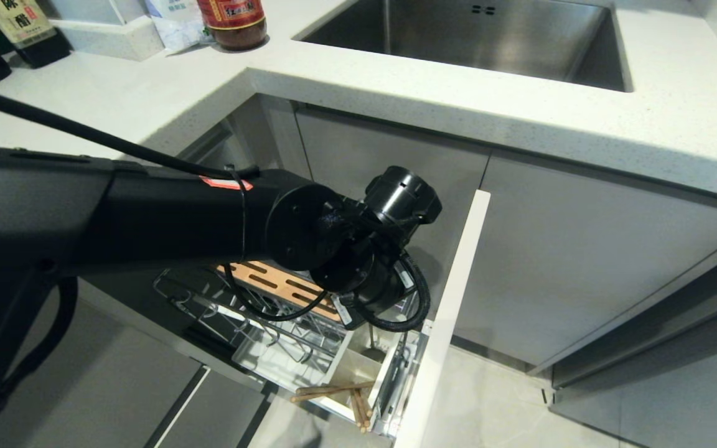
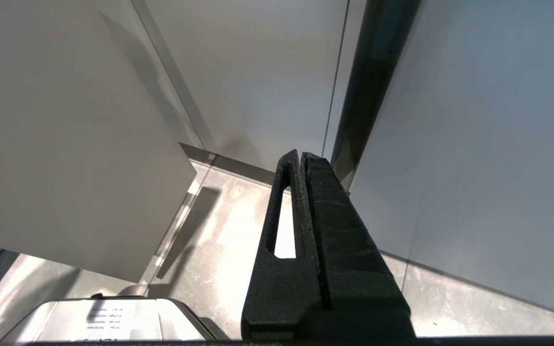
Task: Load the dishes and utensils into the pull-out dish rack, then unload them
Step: Take the fork out of the cupboard
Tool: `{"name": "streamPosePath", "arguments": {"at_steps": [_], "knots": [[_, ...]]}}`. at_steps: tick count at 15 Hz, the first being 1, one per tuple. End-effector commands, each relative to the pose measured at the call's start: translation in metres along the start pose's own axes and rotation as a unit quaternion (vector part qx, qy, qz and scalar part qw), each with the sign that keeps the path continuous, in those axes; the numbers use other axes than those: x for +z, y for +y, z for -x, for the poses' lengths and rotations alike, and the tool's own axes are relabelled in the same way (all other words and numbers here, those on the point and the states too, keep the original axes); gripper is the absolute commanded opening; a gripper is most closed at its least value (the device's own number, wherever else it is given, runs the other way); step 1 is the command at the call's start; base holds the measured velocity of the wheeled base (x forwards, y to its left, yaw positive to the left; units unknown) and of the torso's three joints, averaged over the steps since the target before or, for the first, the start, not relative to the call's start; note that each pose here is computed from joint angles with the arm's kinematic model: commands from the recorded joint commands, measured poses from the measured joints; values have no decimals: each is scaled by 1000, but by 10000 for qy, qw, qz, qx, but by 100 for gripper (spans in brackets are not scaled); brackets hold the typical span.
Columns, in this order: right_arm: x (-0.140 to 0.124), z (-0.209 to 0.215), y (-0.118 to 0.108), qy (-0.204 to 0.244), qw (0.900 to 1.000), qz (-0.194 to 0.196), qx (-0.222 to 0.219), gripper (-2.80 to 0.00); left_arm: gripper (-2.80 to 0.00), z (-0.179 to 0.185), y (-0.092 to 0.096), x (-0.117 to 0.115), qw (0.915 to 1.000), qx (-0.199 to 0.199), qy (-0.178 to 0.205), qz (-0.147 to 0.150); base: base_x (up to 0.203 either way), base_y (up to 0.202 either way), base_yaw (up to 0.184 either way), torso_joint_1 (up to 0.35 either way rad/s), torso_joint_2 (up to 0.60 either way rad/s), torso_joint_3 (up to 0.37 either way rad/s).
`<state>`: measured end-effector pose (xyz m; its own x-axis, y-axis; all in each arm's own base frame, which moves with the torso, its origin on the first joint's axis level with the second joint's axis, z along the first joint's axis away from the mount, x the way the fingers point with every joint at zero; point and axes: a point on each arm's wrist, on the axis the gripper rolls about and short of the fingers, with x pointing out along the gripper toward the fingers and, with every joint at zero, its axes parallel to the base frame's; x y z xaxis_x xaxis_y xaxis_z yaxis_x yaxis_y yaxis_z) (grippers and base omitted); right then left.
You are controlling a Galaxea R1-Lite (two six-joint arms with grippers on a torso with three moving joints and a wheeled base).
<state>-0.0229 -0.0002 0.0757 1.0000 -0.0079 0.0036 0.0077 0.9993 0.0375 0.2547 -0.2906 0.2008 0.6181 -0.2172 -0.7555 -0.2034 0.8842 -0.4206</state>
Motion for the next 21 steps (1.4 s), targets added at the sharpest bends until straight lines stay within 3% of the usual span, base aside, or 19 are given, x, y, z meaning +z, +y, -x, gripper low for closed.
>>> {"name": "streamPosePath", "arguments": {"at_steps": [1, 2, 7, 14, 18, 21], "knots": [[0, 0, 0, 3, 10000, 3, 1, -280, -280, 9, 1, 4, 9999, -26, -106, 40, 0, 0, 0, 0, 0, 0], [0, 0, 0, 3, 10000, 2, 1, -280, 0, 9, 1, 4, 9999, -14, -113, 37, 0, 0, 0, 0, 0, 0], [0, 0, 0, 3, 10000, 3, 1, -280, 0, 2, 5, 4, 9992, 221, -232, -254, 0, 0, 0, 0, 0, 0], [0, 0, 0, 3, 10000, -4, 1, -280, 0, -28, 14, 1, 9933, 693, -118, -915, 0, 0, 0, 0, 0, 0], [0, 0, 0, 3, 10000, -1, 1, -280, 0, -42, 17, 0, 9909, 787, -200, -1077, 0, 0, 0, 0, 0, 0], [0, 0, 0, 3, 10000, 3, 1, -280, 0, -48, 17, 1, 9899, 715, -489, -1120, 0, 0, 0, 0, 0, 0]]}}
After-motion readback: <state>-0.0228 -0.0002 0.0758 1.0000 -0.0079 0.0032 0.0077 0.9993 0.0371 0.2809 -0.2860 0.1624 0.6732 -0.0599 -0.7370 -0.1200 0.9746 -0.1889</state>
